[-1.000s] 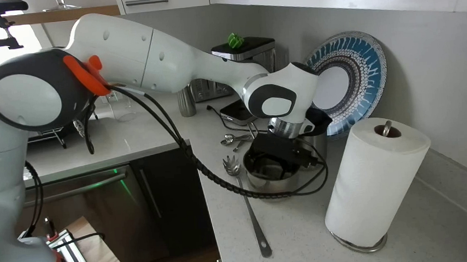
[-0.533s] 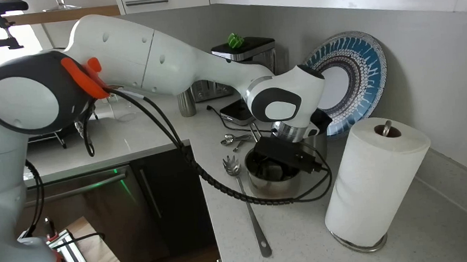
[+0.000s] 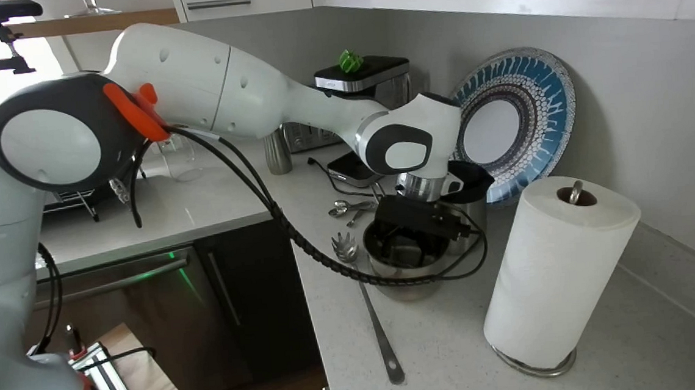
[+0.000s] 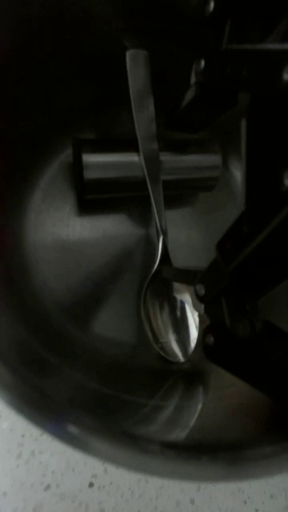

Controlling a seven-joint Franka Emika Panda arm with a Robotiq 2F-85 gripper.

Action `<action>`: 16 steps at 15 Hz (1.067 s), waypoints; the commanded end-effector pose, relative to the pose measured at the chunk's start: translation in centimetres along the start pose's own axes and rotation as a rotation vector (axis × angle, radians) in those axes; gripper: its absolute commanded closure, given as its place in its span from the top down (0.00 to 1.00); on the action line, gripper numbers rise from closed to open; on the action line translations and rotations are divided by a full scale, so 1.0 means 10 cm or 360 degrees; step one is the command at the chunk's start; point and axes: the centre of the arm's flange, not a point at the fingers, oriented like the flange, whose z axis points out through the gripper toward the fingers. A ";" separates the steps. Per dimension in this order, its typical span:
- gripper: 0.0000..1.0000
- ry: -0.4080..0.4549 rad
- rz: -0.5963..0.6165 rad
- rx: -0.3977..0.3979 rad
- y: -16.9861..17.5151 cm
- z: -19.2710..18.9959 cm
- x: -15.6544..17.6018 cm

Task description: Pick up the spoon from the silver pot and put it on the kitchen counter

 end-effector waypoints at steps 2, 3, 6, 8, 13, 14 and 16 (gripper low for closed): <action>0.94 -0.0047 0.0186 -0.0264 0.03 -0.06 -0.19; 0.99 -0.0031 0.0177 -0.0268 0.03 -0.08 -0.21; 0.89 0.0007 0.0113 -0.0190 -0.01 -0.09 -0.18; 0.83 0.0027 0.0048 -0.0134 -0.04 -0.02 -0.12; 0.62 0.0006 -0.0040 -0.0081 -0.05 0.19 -0.02; 0.43 0.0002 -0.0039 -0.0088 -0.04 0.18 -0.02; 0.38 0.0007 -0.0033 -0.0095 -0.03 0.15 -0.06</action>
